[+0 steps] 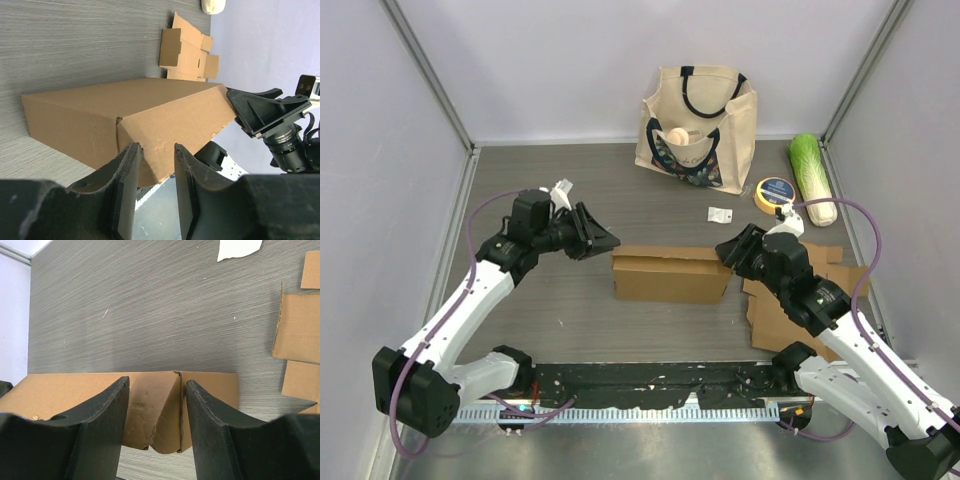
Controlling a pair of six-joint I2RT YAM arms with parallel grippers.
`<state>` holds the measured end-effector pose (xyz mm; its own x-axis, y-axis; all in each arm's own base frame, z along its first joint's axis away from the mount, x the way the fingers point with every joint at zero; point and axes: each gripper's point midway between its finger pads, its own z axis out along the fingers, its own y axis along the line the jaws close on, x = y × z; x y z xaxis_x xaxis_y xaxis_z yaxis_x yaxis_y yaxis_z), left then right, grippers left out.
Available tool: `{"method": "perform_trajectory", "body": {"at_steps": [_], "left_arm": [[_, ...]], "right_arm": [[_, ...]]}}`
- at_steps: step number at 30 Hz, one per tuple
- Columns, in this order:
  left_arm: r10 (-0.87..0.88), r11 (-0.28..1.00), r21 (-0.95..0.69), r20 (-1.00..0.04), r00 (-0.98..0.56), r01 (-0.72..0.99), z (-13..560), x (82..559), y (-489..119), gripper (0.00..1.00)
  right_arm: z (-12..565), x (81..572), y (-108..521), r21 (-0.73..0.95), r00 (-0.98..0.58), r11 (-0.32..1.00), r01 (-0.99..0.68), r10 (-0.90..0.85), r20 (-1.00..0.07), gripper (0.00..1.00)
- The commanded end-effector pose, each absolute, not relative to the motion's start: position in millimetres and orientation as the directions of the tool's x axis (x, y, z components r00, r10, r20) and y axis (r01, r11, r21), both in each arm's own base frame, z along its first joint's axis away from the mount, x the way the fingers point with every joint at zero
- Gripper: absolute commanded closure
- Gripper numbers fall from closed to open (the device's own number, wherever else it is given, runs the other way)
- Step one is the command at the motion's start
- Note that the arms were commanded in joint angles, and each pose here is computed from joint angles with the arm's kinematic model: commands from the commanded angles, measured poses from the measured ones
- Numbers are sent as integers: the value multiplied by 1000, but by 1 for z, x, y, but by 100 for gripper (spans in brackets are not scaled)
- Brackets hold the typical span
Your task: Fold the paper box
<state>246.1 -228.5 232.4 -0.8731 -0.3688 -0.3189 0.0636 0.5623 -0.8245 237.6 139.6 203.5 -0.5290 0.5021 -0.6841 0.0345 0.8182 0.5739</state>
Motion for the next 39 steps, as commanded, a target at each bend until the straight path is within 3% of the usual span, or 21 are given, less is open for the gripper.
{"method": "perform_trajectory", "body": {"at_steps": [1,6,11,14,15,18,21,26,29,34,39], "left_arm": [[-350,516,-849,-327,-878,111,238,237,-234,65],[-325,545,-832,-320,-890,100,212,228,-234,82],[-290,596,-797,-327,-899,98,178,217,-231,89],[-284,603,-790,-346,-894,115,172,213,-228,79],[-288,594,-794,-364,-886,133,178,212,-228,65],[-322,579,-802,-391,-862,148,194,214,-225,45],[-340,561,-808,-423,-840,180,216,213,-224,36],[-312,577,-800,-402,-861,164,216,207,-223,39],[-308,609,-776,-418,-855,160,216,205,-216,38],[-302,693,-703,-484,-821,159,223,205,-197,26],[-261,693,-701,-459,-849,166,211,200,-201,28]], "right_arm": [[199,238,141,566,-535,824,18,486,-691,48],[183,235,142,569,-535,822,0,481,-695,63],[158,224,136,577,-524,816,-19,484,-701,66],[140,219,138,595,-544,803,-16,492,-680,66],[138,216,142,604,-557,796,-28,489,-671,66],[145,215,145,614,-558,788,-51,487,-672,64],[157,217,146,596,-556,799,-78,461,-692,59],[190,219,146,571,-544,814,-105,434,-718,37],[206,218,144,569,-525,812,-127,432,-733,29],[212,211,145,579,-532,802,-148,429,-730,27],[197,211,147,576,-532,802,-162,421,-735,27]]}}
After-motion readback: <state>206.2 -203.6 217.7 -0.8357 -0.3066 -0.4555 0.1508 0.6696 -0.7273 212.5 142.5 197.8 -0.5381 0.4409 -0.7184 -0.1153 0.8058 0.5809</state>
